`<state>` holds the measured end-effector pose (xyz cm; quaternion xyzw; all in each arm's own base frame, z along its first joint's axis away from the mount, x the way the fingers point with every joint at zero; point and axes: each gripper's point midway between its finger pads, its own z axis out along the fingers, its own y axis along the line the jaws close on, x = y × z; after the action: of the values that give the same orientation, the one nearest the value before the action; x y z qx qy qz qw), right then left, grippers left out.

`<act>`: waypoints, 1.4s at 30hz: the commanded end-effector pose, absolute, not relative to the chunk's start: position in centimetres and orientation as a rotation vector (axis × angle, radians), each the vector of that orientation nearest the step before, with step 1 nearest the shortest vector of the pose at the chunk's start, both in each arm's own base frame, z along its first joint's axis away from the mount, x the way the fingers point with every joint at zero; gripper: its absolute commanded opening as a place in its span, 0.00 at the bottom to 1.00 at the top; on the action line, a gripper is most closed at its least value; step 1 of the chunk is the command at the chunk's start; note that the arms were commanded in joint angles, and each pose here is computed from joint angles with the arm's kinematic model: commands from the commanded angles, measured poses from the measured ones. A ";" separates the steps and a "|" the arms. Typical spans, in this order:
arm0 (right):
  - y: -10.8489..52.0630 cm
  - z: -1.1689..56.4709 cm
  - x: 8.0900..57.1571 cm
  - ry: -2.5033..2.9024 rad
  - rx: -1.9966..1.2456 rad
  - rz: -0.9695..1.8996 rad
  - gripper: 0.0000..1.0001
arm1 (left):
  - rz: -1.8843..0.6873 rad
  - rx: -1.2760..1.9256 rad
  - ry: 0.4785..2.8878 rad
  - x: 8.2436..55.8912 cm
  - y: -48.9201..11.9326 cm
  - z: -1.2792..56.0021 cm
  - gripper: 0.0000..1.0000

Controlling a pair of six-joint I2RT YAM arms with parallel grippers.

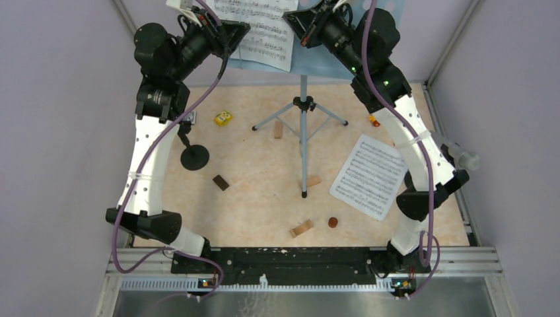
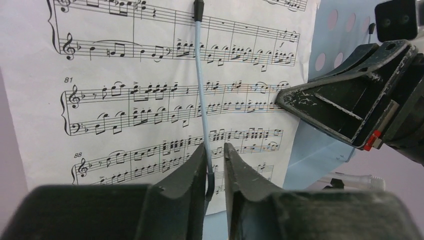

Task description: Pack up the instrument practice props

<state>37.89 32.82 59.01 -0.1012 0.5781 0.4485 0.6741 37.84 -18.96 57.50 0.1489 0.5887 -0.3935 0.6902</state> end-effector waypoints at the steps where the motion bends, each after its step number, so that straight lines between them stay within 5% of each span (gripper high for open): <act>1: 30.8 62.2 35.9 1.211 -0.224 0.997 0.00 | -0.890 0.344 1.271 38.1 -19.1 58.4 0.17; 8: 29.4 64.1 34.1 1.160 -0.227 0.994 0.00 | -0.870 0.340 1.281 38.3 -18.9 58.1 0.00; 21: 24.2 63.6 29.2 1.182 -0.203 0.904 0.00 | -0.842 0.347 1.265 37.2 -18.4 58.3 0.00; 29: 17.3 56.1 25.6 1.322 -0.048 0.749 0.00 | -0.836 0.367 1.267 36.5 -18.4 57.9 0.01; 36: 12.6 43.2 22.3 1.584 0.141 0.681 0.00 | -0.834 0.379 1.263 35.6 -18.3 58.0 0.12; 42: 8.8 32.1 20.6 1.741 0.438 0.606 0.00 | -0.847 0.428 1.257 34.2 -18.6 57.0 0.49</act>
<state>20.73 11.37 39.47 0.0820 0.7050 0.3035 0.6357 36.89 -18.66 56.14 0.1659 0.5879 -0.3783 0.6955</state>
